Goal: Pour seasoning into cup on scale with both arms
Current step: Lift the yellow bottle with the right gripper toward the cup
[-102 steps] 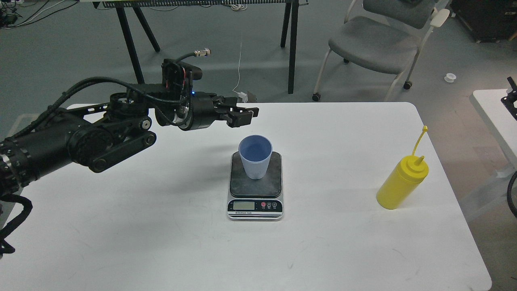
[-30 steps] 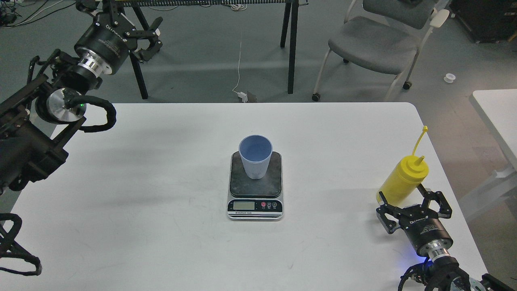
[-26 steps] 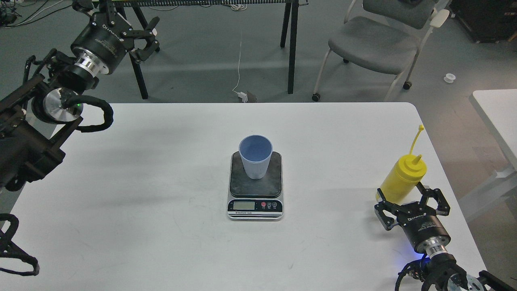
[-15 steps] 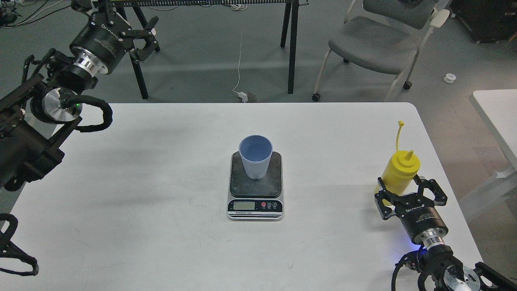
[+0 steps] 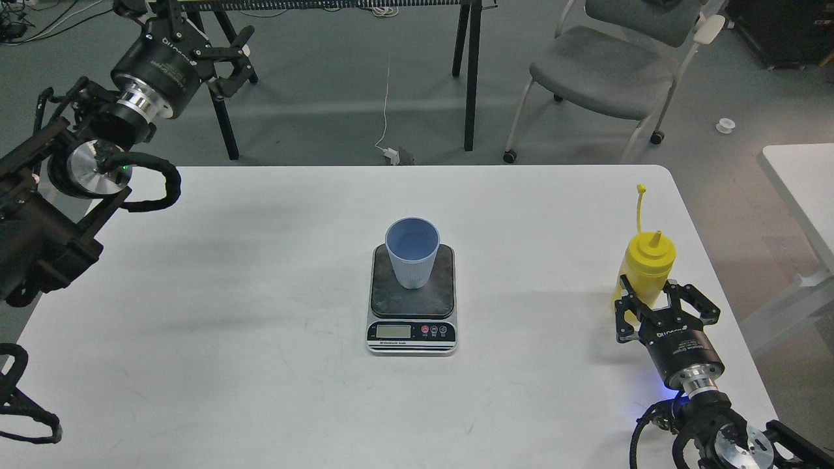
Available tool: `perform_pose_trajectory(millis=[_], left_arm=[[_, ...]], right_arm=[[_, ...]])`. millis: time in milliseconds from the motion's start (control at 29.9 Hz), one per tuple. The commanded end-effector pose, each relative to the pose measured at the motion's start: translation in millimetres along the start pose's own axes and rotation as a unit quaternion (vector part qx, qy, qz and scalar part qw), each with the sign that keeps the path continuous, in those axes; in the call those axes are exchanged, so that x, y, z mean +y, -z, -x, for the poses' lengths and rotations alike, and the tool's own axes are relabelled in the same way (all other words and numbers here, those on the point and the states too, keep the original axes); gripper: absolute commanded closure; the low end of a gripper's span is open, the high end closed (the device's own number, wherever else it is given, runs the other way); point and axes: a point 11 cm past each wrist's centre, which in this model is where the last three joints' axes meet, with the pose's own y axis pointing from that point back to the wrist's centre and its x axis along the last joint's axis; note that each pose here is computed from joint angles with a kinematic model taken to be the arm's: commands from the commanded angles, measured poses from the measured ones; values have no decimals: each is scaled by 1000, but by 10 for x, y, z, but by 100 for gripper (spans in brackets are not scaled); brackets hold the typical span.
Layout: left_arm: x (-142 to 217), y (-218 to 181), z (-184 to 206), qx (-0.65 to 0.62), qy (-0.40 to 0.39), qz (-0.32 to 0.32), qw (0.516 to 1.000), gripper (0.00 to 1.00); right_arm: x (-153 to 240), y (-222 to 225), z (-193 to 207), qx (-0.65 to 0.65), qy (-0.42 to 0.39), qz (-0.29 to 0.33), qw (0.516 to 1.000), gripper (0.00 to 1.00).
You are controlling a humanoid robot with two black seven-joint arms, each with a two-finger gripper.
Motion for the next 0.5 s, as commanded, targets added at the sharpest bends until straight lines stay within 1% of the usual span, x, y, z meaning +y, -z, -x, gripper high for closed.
perform_pose_trajectory(millis=[0, 134, 267, 468], left_arm=[[41, -117, -33, -10, 0, 5, 1000, 1], [93, -234, -68, -21, 0, 8, 1000, 1], [157, -304, -146, -28, -7, 10, 1000, 1], [237, -235, -232, -17, -17, 9, 1000, 1]], right_arm=[[-68, 166, 231, 19, 31, 2, 999, 59], [-262, 372, 628, 69, 85, 6, 994, 59], [-473, 485, 1024, 122, 142, 4, 982, 60], [-748, 412, 1655, 191, 229, 20, 954, 61]])
